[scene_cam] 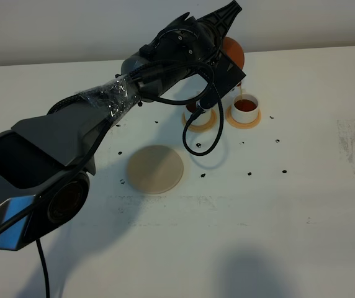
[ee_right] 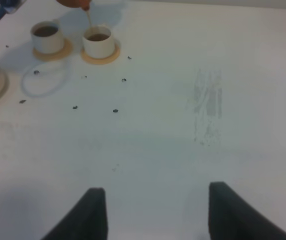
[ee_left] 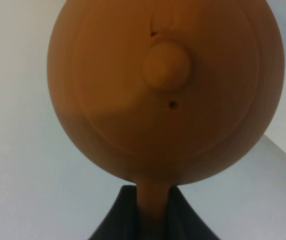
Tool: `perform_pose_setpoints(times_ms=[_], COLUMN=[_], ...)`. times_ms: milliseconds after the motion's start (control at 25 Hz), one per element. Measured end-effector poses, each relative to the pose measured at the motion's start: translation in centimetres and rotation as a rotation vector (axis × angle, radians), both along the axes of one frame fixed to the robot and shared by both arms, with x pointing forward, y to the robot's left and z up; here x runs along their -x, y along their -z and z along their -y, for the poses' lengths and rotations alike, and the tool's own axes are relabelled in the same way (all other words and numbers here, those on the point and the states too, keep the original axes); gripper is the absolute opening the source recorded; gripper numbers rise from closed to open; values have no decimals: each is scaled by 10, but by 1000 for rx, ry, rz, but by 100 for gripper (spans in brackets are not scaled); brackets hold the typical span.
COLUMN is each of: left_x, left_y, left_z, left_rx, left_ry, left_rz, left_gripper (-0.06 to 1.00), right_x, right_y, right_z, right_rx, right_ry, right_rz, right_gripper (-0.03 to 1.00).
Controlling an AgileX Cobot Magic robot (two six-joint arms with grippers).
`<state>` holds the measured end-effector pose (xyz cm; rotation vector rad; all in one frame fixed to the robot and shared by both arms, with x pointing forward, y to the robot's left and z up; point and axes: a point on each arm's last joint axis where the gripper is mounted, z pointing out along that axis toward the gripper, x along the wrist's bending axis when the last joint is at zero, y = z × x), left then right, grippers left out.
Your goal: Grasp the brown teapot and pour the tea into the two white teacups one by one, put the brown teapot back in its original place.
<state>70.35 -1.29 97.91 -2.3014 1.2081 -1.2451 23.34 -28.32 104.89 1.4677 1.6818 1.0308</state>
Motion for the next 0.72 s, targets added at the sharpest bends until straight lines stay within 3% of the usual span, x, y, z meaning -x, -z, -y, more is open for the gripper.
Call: perform_pose_setpoints(times_ms=[720], left_x=[0], left_y=[0], left_z=[0], left_rx=[3], left_ry=[3], left_rz=[4], left_gripper=[10], right_x=[0], right_y=[0], right_z=[0], right_rx=[0], right_ry=[0], right_rz=[0], right_gripper=[47])
